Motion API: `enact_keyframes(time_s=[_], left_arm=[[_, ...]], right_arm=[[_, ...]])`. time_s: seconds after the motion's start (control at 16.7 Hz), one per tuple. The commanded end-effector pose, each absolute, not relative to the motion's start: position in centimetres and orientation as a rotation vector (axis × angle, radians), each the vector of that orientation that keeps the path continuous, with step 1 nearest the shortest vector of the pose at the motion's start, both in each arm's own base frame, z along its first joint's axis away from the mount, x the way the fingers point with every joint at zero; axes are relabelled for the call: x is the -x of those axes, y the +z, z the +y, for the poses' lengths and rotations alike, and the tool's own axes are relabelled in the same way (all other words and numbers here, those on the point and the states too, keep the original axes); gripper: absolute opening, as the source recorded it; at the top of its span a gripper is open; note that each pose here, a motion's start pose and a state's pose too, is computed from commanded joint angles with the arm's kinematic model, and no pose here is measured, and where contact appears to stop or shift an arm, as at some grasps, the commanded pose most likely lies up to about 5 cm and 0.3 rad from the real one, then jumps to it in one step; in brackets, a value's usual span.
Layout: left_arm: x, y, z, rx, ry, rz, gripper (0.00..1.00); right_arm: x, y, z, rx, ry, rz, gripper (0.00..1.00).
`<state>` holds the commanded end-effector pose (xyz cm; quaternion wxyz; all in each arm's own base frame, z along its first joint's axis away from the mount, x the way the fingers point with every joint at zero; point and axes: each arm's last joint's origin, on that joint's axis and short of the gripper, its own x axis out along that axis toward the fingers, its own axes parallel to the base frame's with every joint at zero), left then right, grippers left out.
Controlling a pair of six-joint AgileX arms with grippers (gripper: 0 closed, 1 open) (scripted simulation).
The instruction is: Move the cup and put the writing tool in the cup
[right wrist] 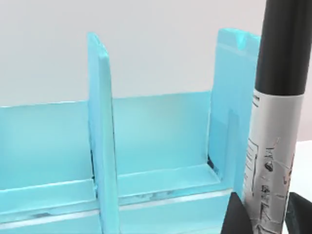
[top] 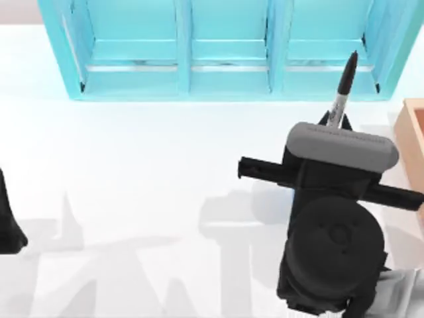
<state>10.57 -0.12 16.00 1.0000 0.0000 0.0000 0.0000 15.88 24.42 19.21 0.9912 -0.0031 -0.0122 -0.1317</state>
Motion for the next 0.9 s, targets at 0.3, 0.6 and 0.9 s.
enact_keyframes(time_s=[0.3, 0.6, 0.9], left_arm=[[-10.6, 16.0, -0.1, 0.000, 0.000, 0.000, 1.00], [-10.6, 16.0, -0.1, 0.000, 0.000, 0.000, 1.00], [-10.6, 16.0, -0.1, 0.000, 0.000, 0.000, 1.00]], right_arm=[[-18.8, 18.0, 23.5, 0.007, -0.264, -0.024, 0.00], [-18.9, 18.0, 23.5, 0.007, -0.264, -0.024, 0.08], [-18.9, 18.0, 23.5, 0.007, -0.264, -0.024, 0.45]])
